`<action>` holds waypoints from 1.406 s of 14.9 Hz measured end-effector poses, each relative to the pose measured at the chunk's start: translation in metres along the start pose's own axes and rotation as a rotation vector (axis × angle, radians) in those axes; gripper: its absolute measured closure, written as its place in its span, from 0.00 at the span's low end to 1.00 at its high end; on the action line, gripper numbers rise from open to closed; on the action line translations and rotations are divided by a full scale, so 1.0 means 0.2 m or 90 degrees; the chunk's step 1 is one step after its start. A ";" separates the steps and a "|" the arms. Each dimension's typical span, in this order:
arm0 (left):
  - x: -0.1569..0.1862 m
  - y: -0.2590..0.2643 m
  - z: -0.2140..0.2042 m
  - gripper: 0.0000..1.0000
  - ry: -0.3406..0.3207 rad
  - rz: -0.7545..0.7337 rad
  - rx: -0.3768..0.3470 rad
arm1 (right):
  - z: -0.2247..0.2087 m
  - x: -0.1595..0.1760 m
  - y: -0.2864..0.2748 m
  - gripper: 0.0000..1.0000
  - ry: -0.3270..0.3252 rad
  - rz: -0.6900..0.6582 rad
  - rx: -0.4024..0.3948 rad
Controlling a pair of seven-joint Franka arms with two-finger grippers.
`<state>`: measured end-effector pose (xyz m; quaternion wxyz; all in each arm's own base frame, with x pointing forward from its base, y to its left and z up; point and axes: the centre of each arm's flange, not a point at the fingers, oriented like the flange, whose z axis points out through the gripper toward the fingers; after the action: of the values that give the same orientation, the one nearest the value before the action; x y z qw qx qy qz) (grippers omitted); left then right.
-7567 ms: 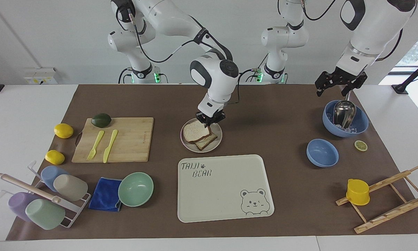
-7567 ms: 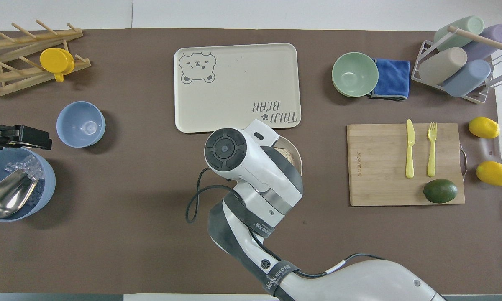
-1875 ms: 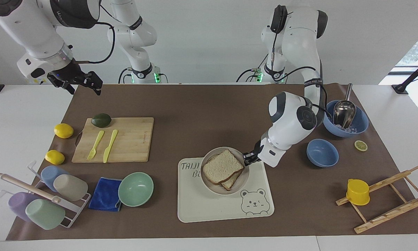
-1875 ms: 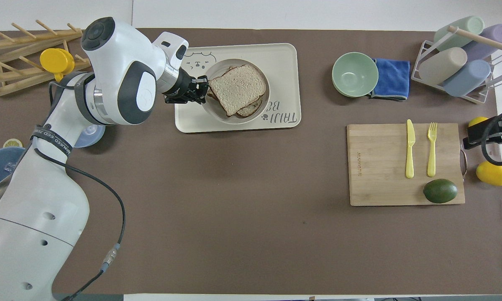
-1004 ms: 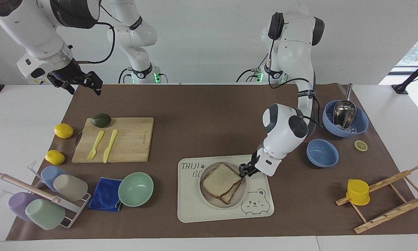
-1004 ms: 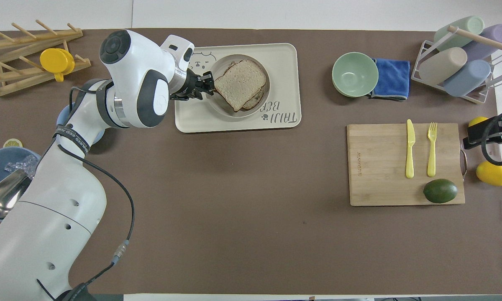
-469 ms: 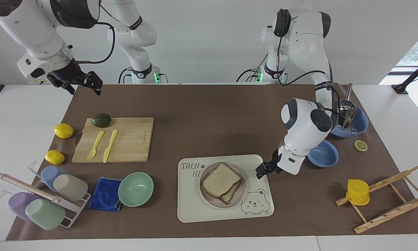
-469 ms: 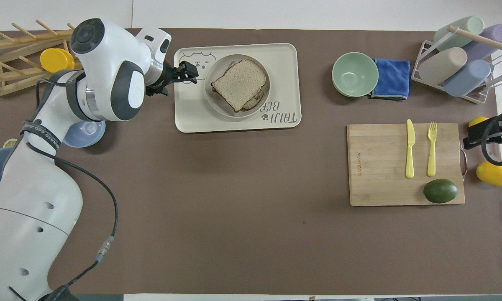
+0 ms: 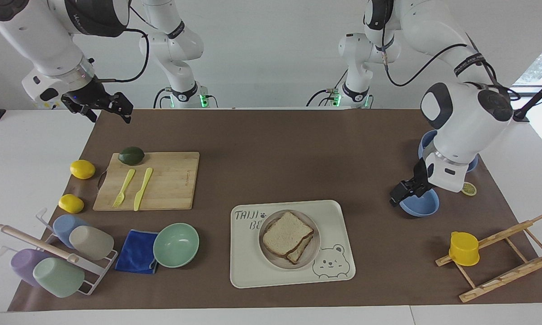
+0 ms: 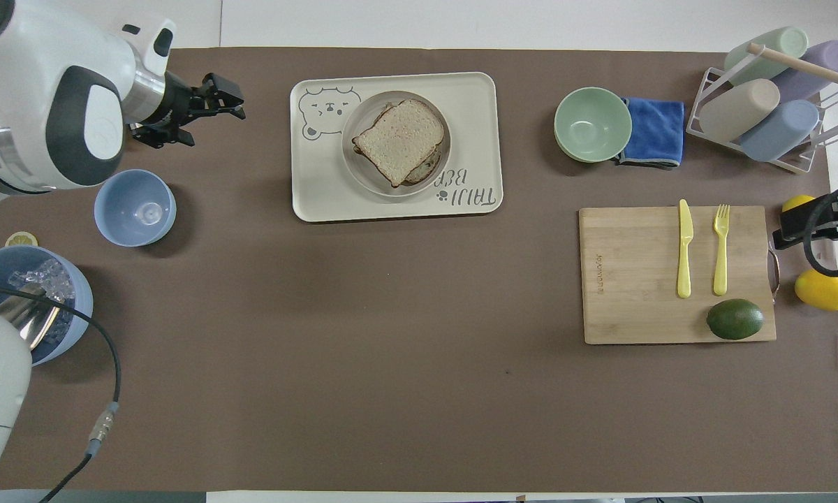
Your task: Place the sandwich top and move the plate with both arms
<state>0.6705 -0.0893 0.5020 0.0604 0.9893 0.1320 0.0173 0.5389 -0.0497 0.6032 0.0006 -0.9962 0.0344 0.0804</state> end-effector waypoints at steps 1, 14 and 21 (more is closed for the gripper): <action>-0.02 -0.04 -0.07 0.00 -0.006 0.007 0.004 | 0.00 0.00 0.00 0.00 0.000 0.000 0.000; -0.62 -0.46 -0.68 0.00 -0.067 0.127 0.054 | 0.00 0.00 0.00 0.00 0.000 0.000 0.000; -0.57 -0.36 -0.60 0.00 -0.039 0.184 0.080 | 0.00 0.00 0.00 0.00 0.000 0.000 0.000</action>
<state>0.5356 -0.0360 0.6103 -0.0010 0.9998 -0.0130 -0.0128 0.5389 -0.0497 0.6032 0.0006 -0.9962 0.0344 0.0804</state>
